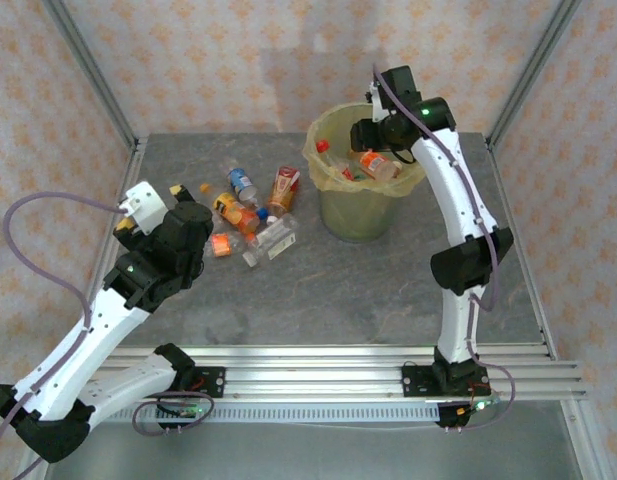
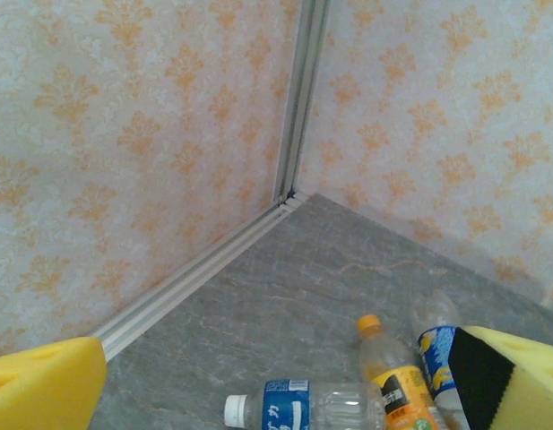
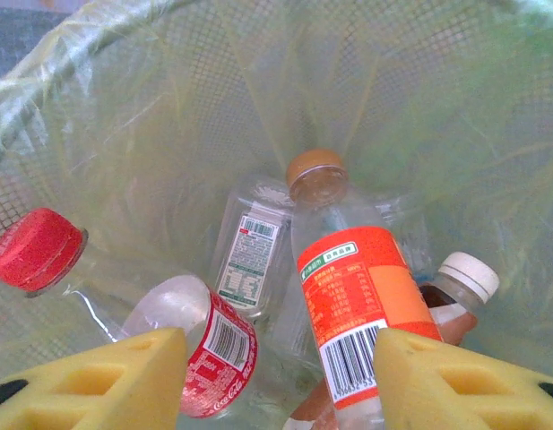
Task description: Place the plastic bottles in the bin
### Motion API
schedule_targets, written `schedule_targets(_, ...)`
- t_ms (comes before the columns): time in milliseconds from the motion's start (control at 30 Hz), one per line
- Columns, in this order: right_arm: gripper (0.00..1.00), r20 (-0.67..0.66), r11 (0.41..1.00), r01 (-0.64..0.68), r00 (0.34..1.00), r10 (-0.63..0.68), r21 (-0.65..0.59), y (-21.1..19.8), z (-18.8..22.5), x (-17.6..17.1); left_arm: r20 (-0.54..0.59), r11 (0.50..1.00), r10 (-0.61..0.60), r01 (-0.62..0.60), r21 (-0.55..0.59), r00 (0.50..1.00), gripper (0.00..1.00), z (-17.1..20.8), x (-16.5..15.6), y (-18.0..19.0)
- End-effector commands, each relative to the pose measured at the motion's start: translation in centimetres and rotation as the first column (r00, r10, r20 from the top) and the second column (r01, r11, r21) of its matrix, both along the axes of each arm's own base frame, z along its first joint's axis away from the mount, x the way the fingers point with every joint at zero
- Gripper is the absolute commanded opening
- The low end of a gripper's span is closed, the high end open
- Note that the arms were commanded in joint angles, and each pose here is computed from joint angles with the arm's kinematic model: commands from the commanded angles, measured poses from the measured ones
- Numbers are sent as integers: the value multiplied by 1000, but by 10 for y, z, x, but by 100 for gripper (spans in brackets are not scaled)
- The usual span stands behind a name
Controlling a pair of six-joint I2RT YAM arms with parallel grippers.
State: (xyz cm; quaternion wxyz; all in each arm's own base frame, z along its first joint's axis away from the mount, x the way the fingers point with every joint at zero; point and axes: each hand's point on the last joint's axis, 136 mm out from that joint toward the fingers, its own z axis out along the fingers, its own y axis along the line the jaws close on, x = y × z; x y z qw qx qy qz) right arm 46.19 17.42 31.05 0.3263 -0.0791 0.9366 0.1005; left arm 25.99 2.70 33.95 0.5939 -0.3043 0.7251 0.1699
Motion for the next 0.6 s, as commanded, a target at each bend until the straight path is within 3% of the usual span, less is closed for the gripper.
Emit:
schedule_targets(0, 63, 74, 998, 53, 996, -55, 32, -11, 28, -10, -85, 995, -98, 100, 22, 992, 100, 0, 17, -12)
schedule_targets(100, 71, 106, 996, 81, 991, -85, 41, -19, 35, -18, -208, 977, -212, 214, -12, 955, 100, -18, 37, -28)
schedule_targets(333, 92, 154, 989, 136, 978, -143, 56, -35, 45, -39, -408, 943, -331, 311, -118, 851, 100, -67, 68, -49)
schedule_targets(433, 99, 157, 985, 165, 972, -172, 56, -41, 44, -46, -494, 907, -411, 395, -142, 766, 100, -85, 84, -59)
schedule_targets(567, 99, 165, 978, 203, 964, -209, 52, -50, 44, -51, -648, 868, -446, 476, -143, 618, 99, -103, 101, -61)
